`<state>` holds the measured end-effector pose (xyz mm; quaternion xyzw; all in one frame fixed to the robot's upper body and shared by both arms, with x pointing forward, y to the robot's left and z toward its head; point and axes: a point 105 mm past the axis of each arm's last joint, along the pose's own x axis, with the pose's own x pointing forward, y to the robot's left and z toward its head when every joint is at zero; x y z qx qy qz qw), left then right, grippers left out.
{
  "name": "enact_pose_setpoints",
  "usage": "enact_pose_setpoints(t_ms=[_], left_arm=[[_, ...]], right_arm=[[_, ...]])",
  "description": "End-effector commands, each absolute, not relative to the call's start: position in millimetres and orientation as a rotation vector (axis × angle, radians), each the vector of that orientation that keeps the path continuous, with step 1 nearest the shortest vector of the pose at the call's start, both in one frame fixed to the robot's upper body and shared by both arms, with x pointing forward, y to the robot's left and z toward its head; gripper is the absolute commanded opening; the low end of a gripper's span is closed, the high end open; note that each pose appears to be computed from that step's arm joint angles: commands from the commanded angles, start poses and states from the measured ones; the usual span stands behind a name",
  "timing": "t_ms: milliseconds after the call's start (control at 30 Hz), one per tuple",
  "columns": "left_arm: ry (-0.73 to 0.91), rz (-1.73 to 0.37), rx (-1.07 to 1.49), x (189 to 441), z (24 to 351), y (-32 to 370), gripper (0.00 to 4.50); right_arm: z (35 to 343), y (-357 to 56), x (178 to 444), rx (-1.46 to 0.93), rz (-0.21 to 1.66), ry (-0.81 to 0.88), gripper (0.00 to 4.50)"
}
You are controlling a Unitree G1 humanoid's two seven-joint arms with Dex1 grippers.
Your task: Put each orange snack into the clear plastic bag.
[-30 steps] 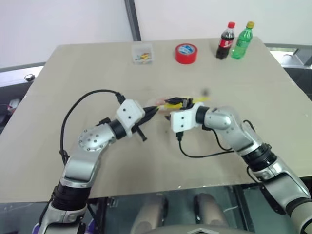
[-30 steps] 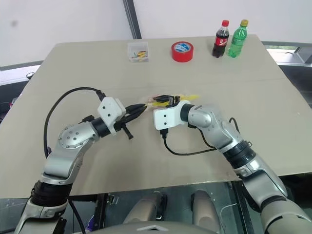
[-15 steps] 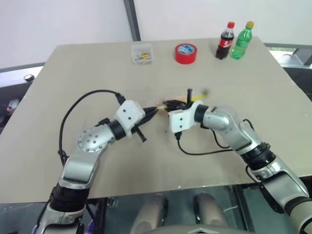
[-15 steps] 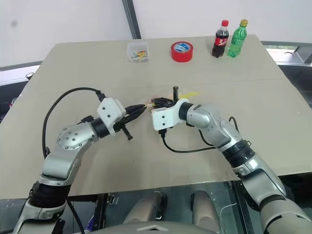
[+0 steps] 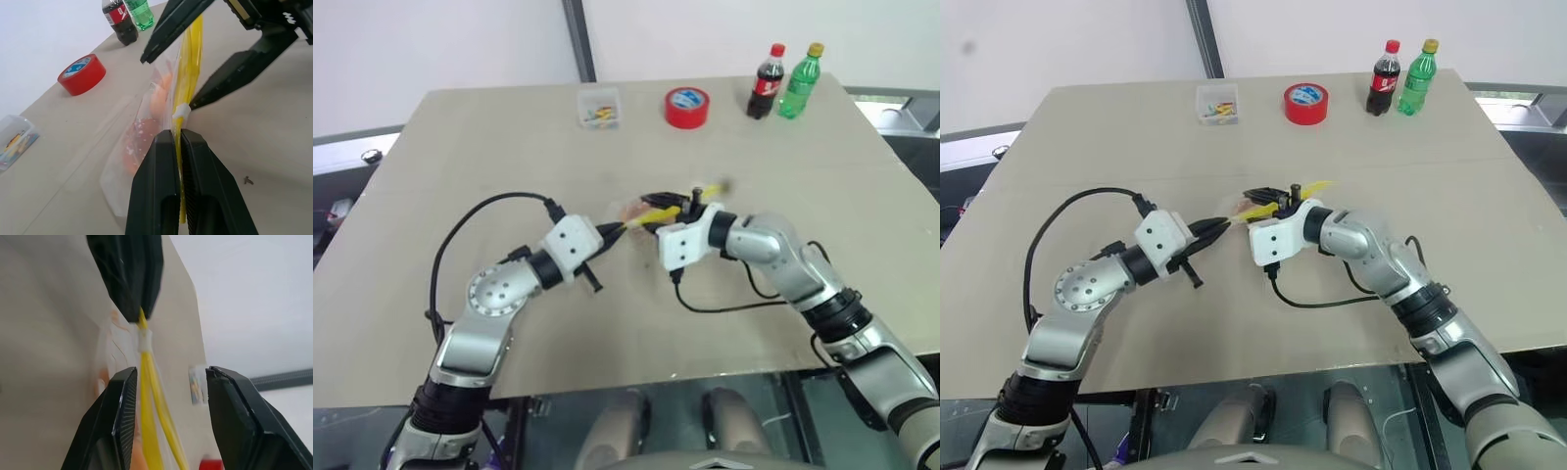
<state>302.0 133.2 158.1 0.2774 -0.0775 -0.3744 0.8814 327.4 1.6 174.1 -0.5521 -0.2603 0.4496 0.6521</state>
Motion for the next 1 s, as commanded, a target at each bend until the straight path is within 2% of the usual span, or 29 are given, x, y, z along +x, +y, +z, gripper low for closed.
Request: enact_pose_setpoints(t_ms=[33,167,200,233,933,967,1000], left_arm=[[-0.2,-0.768,0.578,302.3,167.0,131.4,0.0],[-0.207,-0.772,0.576,303.8,169.5,129.5,0.0],[-0.211,-0.775,0.579,304.1,170.7,128.5,0.0],[-0.214,-0.773,0.576,304.0,172.3,127.8,0.0],[-0.215,-0.759,0.537,302.6,178.8,124.3,0.0],[-0.213,-0.759,0.533,303.0,178.8,124.6,0.0],[-0.211,-0.757,0.53,303.5,178.9,125.1,0.0]], right_arm=[[182.2,10.6,317.7,-1.238,1.044,-0.662,2.27],[181.1,16.2,318.7,-1.217,1.06,-0.656,2.27],[181.9,18.2,319.0,-1.212,1.062,-0.659,1.74],[183.6,20.3,319.0,-1.209,1.058,-0.667,1.52],[188.9,16.5,328.2,-1.258,1.004,-0.69,1.52],[189.4,16.4,328.2,-1.258,1.001,-0.694,1.0],[189.9,16.3,328.2,-1.259,0.997,-0.697,1.0]])
